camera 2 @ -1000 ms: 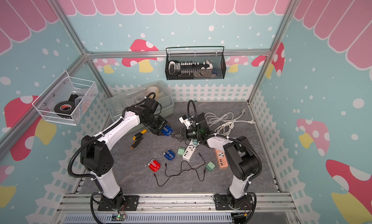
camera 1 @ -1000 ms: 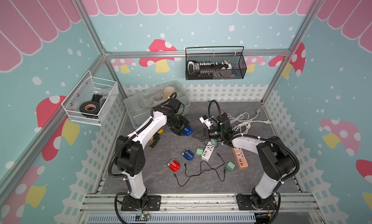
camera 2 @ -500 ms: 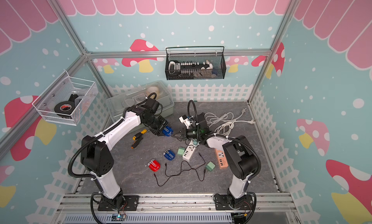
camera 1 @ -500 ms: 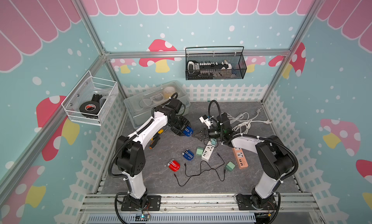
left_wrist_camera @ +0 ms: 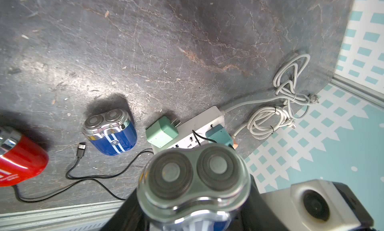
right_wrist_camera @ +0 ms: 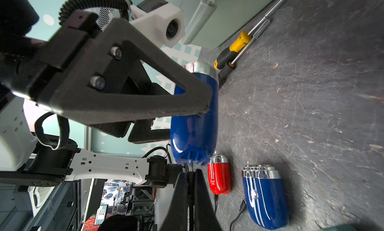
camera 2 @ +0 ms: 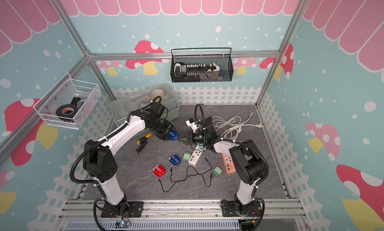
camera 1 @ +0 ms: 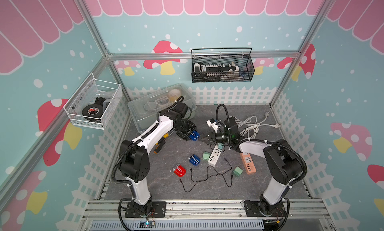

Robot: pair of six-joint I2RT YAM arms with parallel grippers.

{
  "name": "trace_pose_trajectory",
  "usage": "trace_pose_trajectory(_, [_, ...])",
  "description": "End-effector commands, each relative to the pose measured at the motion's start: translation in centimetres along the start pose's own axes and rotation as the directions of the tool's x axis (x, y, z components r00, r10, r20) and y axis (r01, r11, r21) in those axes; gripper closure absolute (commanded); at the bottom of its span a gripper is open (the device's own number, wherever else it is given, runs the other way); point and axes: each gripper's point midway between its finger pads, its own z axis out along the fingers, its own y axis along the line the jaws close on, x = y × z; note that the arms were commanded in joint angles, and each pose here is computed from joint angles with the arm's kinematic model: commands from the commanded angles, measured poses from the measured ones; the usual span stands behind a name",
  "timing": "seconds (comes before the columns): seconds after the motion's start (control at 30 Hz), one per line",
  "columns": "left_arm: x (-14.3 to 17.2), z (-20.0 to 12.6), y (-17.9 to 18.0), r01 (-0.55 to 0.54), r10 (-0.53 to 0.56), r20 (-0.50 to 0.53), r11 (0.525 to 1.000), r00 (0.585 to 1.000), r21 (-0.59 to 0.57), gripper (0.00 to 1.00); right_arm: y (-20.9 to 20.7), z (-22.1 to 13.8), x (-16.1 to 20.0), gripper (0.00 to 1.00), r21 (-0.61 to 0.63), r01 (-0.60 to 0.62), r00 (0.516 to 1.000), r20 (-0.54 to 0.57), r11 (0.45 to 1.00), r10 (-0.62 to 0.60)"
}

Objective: Charge the electric shaver
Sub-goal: Insert the charging cable into the electric shaver.

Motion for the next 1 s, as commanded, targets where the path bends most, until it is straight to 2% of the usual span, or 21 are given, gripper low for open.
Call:
trace_pose_trajectory(0.0, [1.2, -0.9, 0.1, 0.071, -0.071, -0.01, 0.997, 0.997, 0.036, 1.0, 0.3, -0.5, -1.1, 1.0, -0.002, 0.039, 0.997, 0.062, 0.999, -0.039])
trace_pose_trajectory(0.43, [1.3, -1.0, -0.8, 0.078, -0.076, -0.035, 0.995, 0.996, 0.062, 1.0, 0.1, -0.3, -0.8, 1.0, 0.021, 0.036, 0.997, 0.075, 0.999, -0.037])
trace_pose_trajectory(0.97, [2.6, -0.6, -1.6, 0.03, -0.022, -0.102, 0.997, 0.995, 0.077, 1.0, 1.3, 1.2, -1.1, 1.0, -0.044, 0.051, 0.999, 0.013, 0.998, -0.051])
